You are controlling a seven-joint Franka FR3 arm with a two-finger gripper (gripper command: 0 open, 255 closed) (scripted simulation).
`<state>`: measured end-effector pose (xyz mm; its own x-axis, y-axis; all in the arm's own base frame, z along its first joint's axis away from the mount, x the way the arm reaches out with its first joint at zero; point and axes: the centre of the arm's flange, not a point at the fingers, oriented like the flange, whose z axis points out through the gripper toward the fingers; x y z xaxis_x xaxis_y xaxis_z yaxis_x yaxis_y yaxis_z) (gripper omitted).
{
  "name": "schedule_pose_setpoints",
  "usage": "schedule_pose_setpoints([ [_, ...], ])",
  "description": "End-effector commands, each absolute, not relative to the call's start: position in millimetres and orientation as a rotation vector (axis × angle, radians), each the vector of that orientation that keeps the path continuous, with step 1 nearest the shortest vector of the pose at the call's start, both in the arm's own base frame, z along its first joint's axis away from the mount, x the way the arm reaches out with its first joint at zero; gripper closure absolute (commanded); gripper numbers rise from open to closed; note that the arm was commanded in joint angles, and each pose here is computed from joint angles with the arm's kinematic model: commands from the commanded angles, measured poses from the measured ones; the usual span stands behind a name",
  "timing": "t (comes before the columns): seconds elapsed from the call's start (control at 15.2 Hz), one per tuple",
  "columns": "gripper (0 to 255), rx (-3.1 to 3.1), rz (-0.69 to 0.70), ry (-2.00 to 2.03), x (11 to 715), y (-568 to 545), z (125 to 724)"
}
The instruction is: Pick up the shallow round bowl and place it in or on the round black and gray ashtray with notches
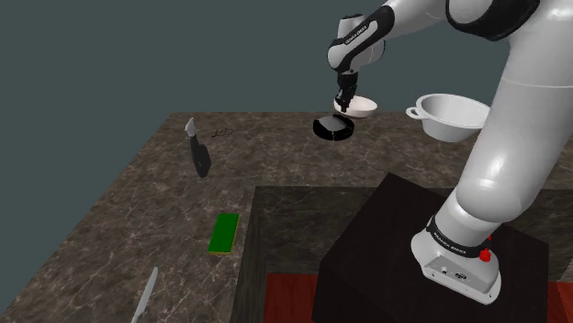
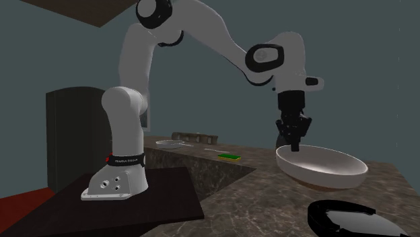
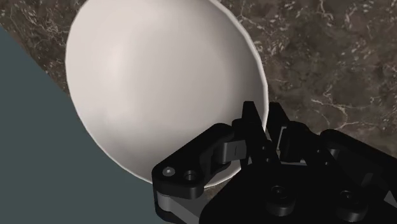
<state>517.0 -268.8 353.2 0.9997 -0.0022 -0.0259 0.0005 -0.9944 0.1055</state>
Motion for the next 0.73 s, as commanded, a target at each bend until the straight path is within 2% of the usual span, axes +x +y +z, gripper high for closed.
schedule_pose_setpoints([
  [0.0, 255, 3.037, -0.038, -0.001, 547.1, -271.6, 354.0],
  [0.33, 255, 3.037, -0.038, -0.001, 611.8, -281.0, 362.7],
  [0.66, 255, 3.037, -0.038, -0.001, 617.1, -281.7, 342.3],
])
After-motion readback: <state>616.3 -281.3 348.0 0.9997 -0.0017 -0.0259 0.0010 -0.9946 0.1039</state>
